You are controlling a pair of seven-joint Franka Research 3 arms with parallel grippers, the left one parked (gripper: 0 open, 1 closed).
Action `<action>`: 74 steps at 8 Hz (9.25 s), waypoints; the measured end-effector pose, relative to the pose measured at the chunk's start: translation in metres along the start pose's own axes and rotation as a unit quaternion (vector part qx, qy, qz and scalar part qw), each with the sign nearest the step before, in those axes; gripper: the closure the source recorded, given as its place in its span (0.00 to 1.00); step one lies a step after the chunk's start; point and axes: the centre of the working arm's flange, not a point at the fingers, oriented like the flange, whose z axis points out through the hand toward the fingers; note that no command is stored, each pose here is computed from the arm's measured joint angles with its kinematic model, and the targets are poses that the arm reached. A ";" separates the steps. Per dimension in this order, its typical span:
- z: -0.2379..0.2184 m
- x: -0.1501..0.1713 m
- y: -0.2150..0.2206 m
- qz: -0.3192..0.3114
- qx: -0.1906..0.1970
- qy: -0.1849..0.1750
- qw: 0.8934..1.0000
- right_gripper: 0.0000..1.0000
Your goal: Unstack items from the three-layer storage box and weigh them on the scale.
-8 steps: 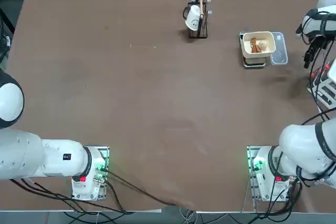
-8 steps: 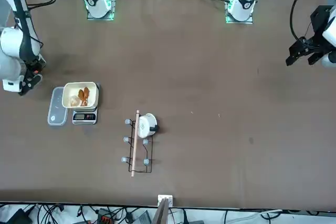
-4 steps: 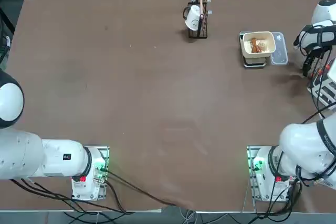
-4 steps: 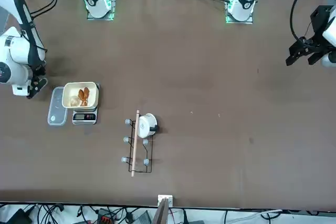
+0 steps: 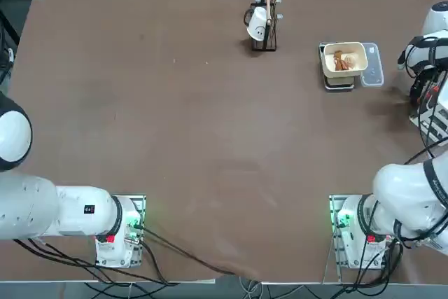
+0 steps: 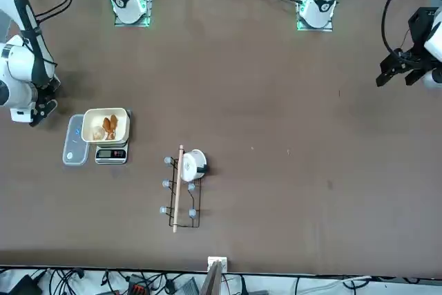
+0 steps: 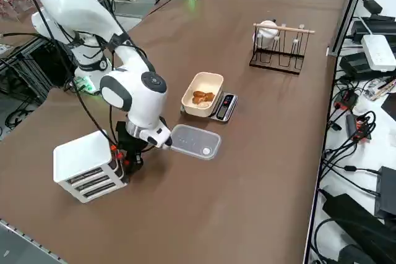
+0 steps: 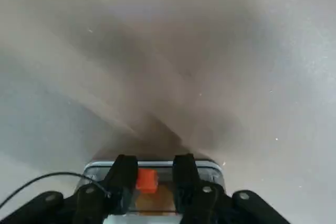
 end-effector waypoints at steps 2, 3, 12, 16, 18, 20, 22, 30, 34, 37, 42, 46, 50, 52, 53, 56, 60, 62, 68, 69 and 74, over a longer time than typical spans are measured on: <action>0.000 0.000 0.000 0.000 0.002 -0.002 1.000 0.56; 0.000 0.000 -0.001 -0.001 0.003 -0.003 1.000 0.57; -0.003 0.000 -0.002 -0.002 0.008 -0.010 1.000 0.88; -0.004 0.001 -0.003 -0.002 0.008 -0.010 1.000 0.88; -0.005 0.001 -0.003 -0.002 0.008 -0.010 1.000 0.88; -0.005 0.001 -0.003 -0.003 0.008 -0.010 1.000 0.88; -0.006 0.002 -0.003 -0.002 0.008 -0.010 1.000 0.89; -0.034 0.047 -0.018 0.004 -0.005 0.003 1.000 0.89; -0.045 0.060 -0.022 0.007 0.000 0.023 1.000 0.89; -0.054 0.066 -0.021 0.011 0.001 0.034 0.999 0.88; -0.120 0.070 -0.010 0.021 0.039 0.008 0.999 0.02; -0.119 0.026 0.004 -0.005 0.053 -0.003 0.999 0.38; -0.051 0.002 -0.003 -0.009 0.044 0.013 0.999 0.38; -0.050 0.003 -0.002 -0.009 0.036 0.022 0.999 0.38; -0.046 0.004 -0.003 -0.008 0.030 0.032 0.999 0.38; -0.029 0.003 -0.005 -0.007 0.024 0.052 0.998 0.38; -0.007 0.002 -0.004 -0.005 0.023 0.065 0.998 0.38; -0.005 -0.001 -0.002 -0.007 0.015 0.065 0.998 0.41; -0.044 -0.002 -0.002 0.042 0.039 0.089 0.994 0.56; -0.064 0.004 -0.005 0.057 0.060 0.107 0.991 0.56; -0.174 0.039 -0.019 0.121 0.189 0.169 0.960 0.56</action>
